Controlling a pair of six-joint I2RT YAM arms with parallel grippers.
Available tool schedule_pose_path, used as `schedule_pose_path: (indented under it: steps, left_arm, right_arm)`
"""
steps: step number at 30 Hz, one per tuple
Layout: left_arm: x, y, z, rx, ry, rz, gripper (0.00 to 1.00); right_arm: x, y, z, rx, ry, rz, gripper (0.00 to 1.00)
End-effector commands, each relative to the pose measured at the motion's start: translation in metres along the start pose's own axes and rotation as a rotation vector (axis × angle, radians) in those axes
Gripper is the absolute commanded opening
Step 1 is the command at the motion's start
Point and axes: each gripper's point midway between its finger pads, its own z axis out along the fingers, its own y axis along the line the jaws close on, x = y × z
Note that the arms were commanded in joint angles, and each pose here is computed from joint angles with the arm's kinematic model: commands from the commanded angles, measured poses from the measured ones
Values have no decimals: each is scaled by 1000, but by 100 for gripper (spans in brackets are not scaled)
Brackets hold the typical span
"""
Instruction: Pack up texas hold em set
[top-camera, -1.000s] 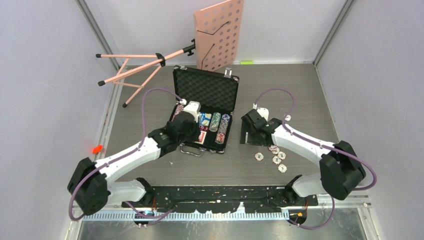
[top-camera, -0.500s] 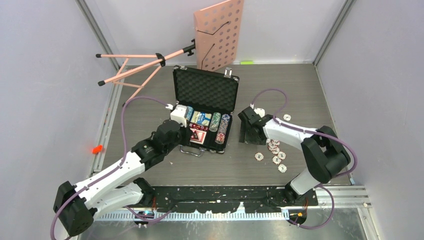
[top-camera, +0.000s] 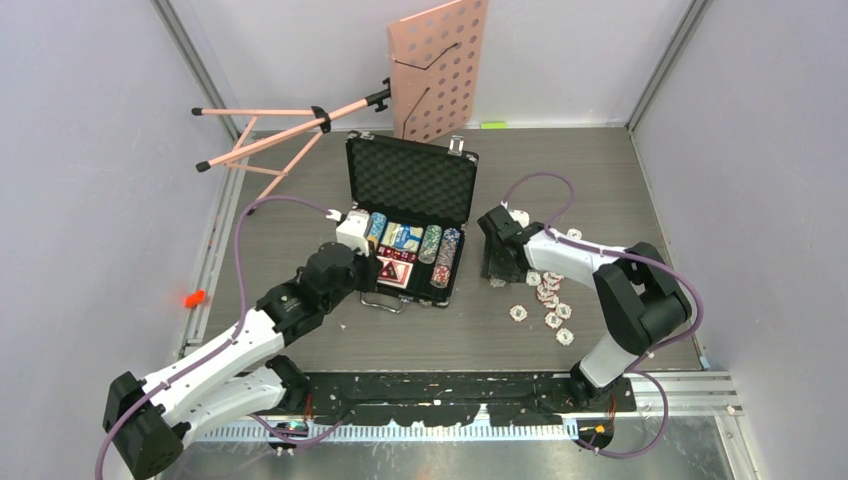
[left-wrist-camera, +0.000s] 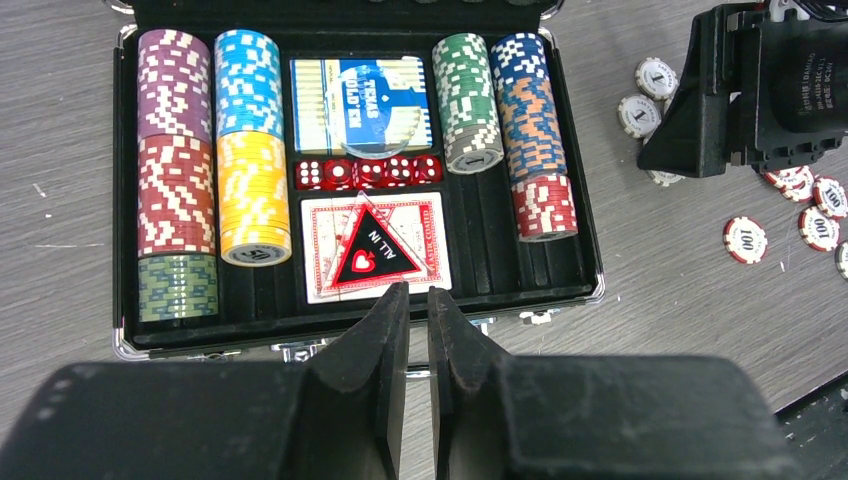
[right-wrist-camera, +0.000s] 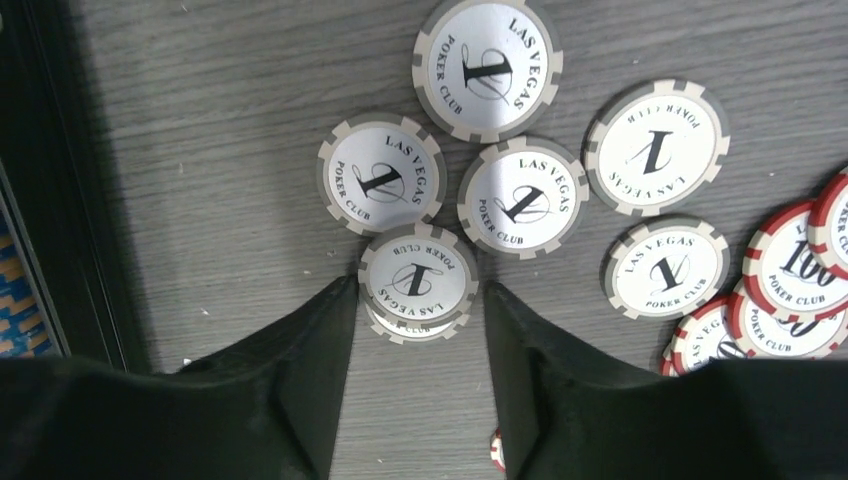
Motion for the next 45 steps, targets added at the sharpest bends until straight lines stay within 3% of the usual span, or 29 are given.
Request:
schedule_pose_path:
  steps: [1,5,9,13,18,21,30,35,45]
  left_arm:
    - [-18,-2,-3,10,-69,6,15]
    - [-17,-3,-3,17,-68,6,15]
    - [-16,-6,-1,26,-62,-4,21]
    - [-16,-12,2,46,-71,-57,38]
    - [-11,-27,14,91,-42,-183,71]
    - [-8,-45,24,147,-2,-256,80]
    - [-21,-109,48,354,230,-368,87]
    - [-27,-125,60,492,365,-537,89]
    - [-18,-154,66,674,573,-683,72]
  right_arm:
    - [3,1,14,-11,4,10,51]
    - [6,-2,10,-8,15,-14,41]
    - [1,-2,-3,-26,-1,-22,38]
    - [-3,1,-22,-62,-11,-19,37]
    - [-9,6,-48,-132,-39,-6,37]
    - [-10,11,-62,-193,-52,-8,36]
    - [-5,32,-116,-449,-126,-109,29]
    - [2,52,-146,-630,-199,-169,22]
    - [6,81,-169,-717,-275,-294,16]
